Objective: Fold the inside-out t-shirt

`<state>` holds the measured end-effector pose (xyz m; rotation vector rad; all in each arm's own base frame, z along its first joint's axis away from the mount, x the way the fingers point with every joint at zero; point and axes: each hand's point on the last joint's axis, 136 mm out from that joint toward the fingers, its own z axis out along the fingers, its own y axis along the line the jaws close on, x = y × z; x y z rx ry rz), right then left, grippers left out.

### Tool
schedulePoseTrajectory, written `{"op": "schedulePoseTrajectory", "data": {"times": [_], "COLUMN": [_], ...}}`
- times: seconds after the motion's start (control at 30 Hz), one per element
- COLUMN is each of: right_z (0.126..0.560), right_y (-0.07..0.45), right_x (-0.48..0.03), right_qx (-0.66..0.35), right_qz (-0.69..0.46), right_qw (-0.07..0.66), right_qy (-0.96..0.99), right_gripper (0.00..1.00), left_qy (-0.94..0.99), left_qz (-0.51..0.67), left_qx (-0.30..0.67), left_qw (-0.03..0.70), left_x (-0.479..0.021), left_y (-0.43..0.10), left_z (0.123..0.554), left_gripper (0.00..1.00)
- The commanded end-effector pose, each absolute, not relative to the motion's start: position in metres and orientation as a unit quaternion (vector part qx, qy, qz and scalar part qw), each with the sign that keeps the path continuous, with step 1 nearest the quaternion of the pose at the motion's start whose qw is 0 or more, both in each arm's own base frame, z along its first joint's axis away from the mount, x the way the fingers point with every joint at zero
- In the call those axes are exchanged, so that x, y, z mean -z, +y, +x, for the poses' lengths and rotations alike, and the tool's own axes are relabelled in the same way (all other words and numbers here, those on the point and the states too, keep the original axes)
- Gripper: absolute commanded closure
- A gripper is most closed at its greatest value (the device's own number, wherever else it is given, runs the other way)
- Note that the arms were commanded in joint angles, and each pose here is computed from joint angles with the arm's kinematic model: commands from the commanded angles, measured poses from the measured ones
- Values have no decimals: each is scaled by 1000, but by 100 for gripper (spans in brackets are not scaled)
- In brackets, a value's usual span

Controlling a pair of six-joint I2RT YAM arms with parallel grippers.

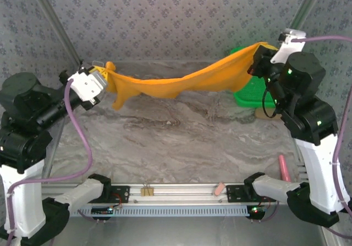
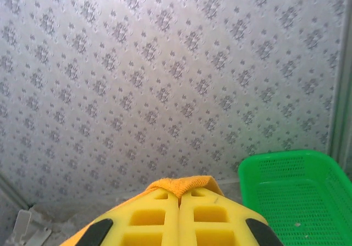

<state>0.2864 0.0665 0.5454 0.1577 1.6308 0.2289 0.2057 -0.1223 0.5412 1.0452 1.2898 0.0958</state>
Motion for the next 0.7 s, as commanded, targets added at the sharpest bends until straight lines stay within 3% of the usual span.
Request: {"op": "schedulePoseTrajectory", "data": {"times": [0.0,0.17,0.37,0.5,0.67], "right_z": [332,403,459,446,381], "right_y": [71,76,96,104,114], "right_x": [-513,-490,-480,-497,-508], "right_qx": [-65,-86,-94,-102,-98], "right_qz": [88,106,85,66,28], "right_qw": [645,614,596,611,610], "right_qy": [756,777,793,782,786], "right_gripper": [100,100,100,100,100], "left_qy": [615,685,701,676,632], "left_qz": [472,429,346,373,426], "left_qx": [-75,-143,-203,-176,-88], "left_qw": [627,572,590,610,641], "left_x": [-512,-486,-506,-521,-531], "left_y": [-129,-101,-62,-75,-103], "left_z": [268,339,381,363,304], "left_gripper": [100,100,100,100,100]}}
